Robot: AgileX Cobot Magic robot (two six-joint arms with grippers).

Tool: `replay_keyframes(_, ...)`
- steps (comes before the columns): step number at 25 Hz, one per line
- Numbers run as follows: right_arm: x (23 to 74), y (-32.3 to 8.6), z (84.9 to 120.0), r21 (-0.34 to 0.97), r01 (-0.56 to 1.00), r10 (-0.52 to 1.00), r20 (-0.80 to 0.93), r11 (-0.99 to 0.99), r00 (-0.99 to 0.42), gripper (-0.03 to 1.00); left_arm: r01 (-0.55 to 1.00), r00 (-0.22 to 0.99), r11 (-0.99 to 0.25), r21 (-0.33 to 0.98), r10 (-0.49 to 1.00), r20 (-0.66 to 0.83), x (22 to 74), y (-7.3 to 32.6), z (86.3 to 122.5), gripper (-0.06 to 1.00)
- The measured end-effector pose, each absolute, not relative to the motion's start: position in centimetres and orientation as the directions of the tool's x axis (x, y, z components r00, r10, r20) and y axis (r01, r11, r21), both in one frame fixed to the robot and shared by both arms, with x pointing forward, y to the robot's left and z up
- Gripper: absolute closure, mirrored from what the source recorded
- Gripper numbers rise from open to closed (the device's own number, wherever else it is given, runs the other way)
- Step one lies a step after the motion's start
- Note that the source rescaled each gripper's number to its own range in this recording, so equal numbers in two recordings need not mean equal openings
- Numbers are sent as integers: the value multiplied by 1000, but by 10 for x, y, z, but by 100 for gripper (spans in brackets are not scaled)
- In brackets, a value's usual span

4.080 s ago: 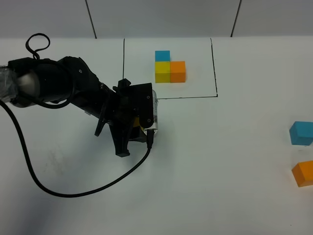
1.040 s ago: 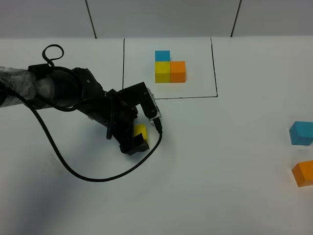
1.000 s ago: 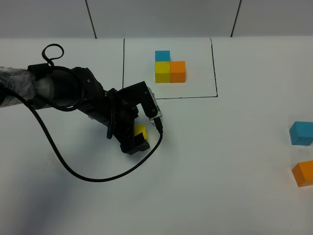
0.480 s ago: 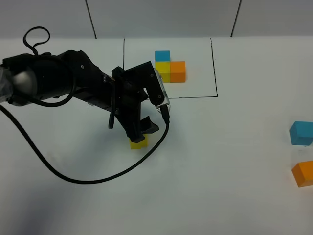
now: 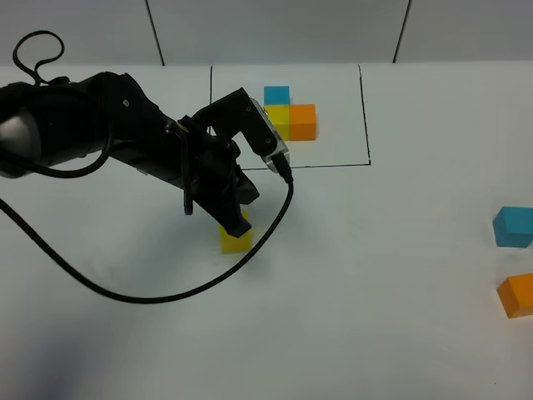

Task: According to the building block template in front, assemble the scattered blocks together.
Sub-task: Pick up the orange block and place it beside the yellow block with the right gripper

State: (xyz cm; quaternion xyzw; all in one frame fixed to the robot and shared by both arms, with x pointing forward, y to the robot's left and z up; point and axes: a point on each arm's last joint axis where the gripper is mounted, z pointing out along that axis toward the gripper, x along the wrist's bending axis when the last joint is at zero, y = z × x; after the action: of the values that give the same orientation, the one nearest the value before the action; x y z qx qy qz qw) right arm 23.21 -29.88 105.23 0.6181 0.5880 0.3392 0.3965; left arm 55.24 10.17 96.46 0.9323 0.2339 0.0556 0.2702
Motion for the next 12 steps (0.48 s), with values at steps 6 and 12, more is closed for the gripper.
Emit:
replay_keyframes(6,232,-299,1052,889,458,996,-47,6,78,97,825,518,-375,423,802,-297,550,100,964,94)
replay_keyframes(12,232,-299,1052,889,458,996,-47,6,78,97,868,383,-250,429,888,-256,556,102,964,94)
